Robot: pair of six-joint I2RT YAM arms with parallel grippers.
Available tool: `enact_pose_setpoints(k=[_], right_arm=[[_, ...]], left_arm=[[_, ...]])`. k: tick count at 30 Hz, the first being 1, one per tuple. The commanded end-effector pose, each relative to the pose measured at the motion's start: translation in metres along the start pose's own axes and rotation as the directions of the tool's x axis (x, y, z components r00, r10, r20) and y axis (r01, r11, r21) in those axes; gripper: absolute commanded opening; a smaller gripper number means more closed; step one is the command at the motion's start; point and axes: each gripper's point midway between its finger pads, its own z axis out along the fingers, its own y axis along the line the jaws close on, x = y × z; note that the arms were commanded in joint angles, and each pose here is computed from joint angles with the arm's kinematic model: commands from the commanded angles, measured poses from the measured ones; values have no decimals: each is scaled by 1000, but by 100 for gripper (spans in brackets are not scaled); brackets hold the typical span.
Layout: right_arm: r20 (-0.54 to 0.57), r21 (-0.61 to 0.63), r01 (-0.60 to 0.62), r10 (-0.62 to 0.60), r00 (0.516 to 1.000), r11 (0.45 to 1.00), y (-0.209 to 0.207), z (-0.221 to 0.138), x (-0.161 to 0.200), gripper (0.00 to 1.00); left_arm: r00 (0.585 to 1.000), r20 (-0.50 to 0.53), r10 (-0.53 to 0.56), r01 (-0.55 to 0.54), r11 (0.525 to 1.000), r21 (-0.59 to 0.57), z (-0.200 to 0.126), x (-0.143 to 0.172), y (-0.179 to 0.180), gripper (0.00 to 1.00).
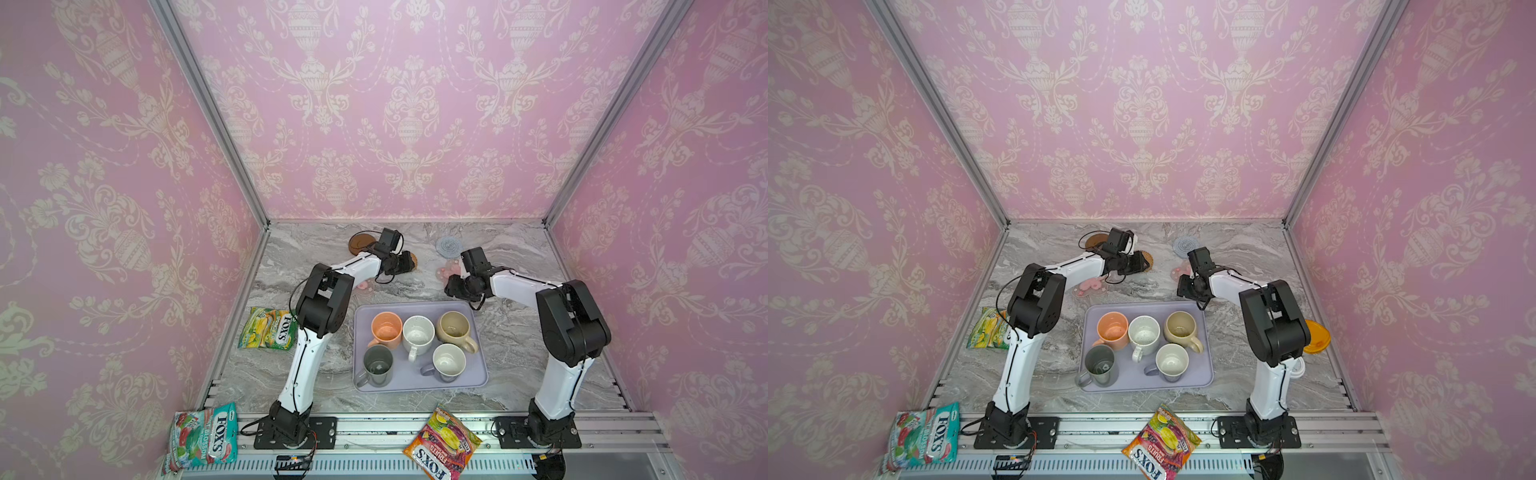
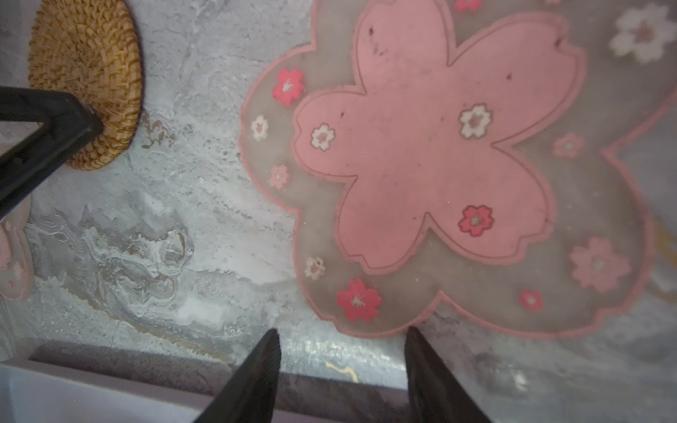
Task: Place cups on coasters
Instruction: Move the coaster to the top-center of the table.
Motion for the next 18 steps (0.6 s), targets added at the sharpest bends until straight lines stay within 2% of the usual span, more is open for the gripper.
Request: enact_pose_setpoints(k=[1, 7, 18], right_arm=[[-96, 29, -27, 30, 995, 999, -7, 11, 23, 56], [-96, 31, -23, 26, 995, 999, -6, 9, 24, 56], [-75, -1, -25, 25, 997, 1000, 4, 1, 17, 57]], left_arm=[[996, -78, -48, 41, 995, -89, -2, 32, 22, 30], [994, -86, -74, 69, 996, -58, -8, 45, 16, 30], [991, -127, -45, 44, 999, -12, -4, 70, -13, 30]])
